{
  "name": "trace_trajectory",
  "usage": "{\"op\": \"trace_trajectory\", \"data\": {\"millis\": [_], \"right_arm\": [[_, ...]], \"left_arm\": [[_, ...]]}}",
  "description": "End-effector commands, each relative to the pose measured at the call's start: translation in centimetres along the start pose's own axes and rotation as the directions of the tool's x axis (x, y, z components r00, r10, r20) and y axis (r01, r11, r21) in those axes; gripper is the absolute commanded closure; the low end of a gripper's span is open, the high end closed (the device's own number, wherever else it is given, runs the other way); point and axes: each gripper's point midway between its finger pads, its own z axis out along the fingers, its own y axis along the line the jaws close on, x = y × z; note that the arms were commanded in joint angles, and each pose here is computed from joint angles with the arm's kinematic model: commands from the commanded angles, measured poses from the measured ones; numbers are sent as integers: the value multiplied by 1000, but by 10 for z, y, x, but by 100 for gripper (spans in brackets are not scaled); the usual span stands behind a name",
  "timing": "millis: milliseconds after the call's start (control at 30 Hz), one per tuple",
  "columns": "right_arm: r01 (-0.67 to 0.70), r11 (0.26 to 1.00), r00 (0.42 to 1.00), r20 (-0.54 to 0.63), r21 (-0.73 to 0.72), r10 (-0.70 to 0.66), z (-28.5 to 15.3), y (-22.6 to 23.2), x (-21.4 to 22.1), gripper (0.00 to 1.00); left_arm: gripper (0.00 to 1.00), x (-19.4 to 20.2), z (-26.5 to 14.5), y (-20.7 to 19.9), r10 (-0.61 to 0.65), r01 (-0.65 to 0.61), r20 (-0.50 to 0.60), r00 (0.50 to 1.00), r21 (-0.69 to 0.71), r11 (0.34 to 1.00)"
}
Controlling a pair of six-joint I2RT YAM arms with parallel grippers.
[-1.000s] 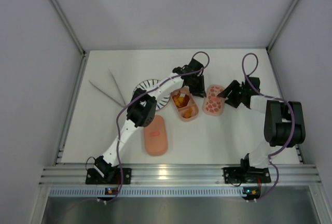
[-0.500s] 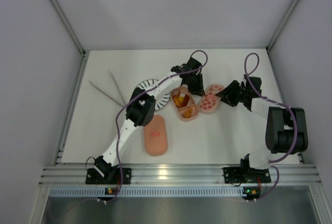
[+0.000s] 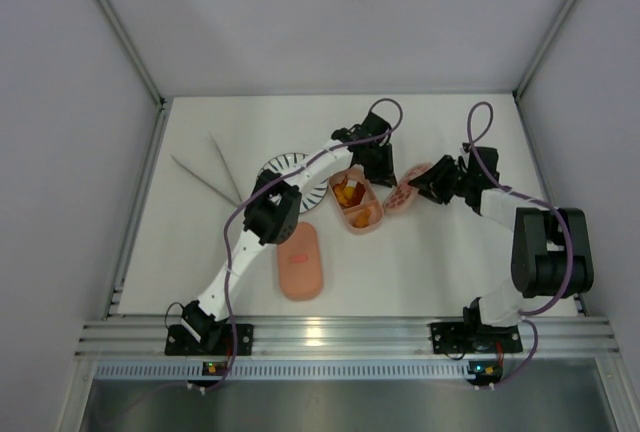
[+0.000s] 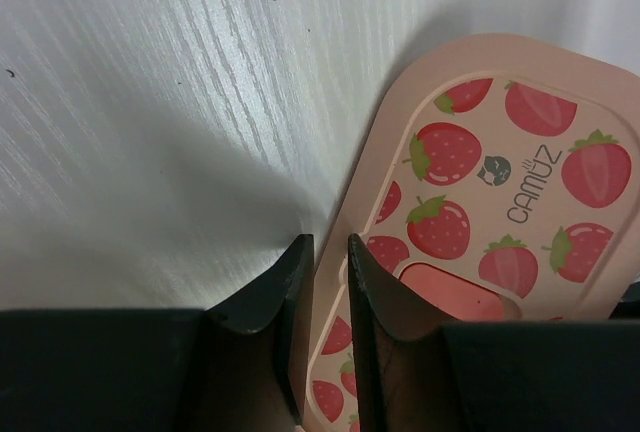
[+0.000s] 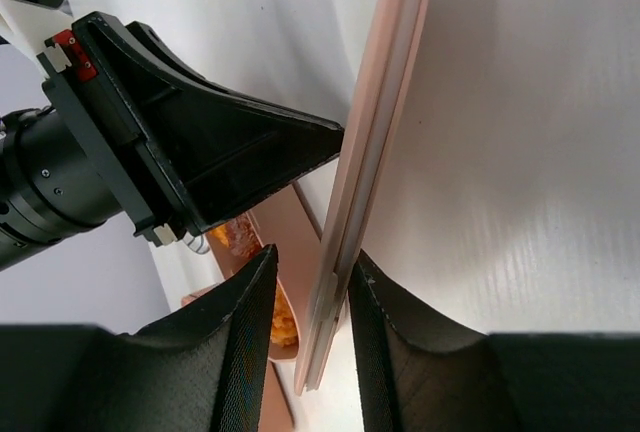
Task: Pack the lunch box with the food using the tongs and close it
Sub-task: Pick up the box lid from the center of the board.
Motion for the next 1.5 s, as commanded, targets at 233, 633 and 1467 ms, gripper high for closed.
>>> {"op": "trace_trajectory", "data": {"millis": [233, 633, 1467], "right_arm": [[80, 996, 997, 21, -31, -79, 7, 28, -5, 76], [150, 981, 983, 91, 122, -161, -28, 33, -28, 100], [272, 752, 797, -297, -600, -525, -24, 186, 20, 100]], "left_arm": [[76, 30, 13, 18, 14, -20, -77, 997, -78, 997], [75, -13, -28, -8, 110, -104, 88, 990, -74, 992], [65, -103, -302, 56, -19, 247, 641, 768, -268, 931]]}}
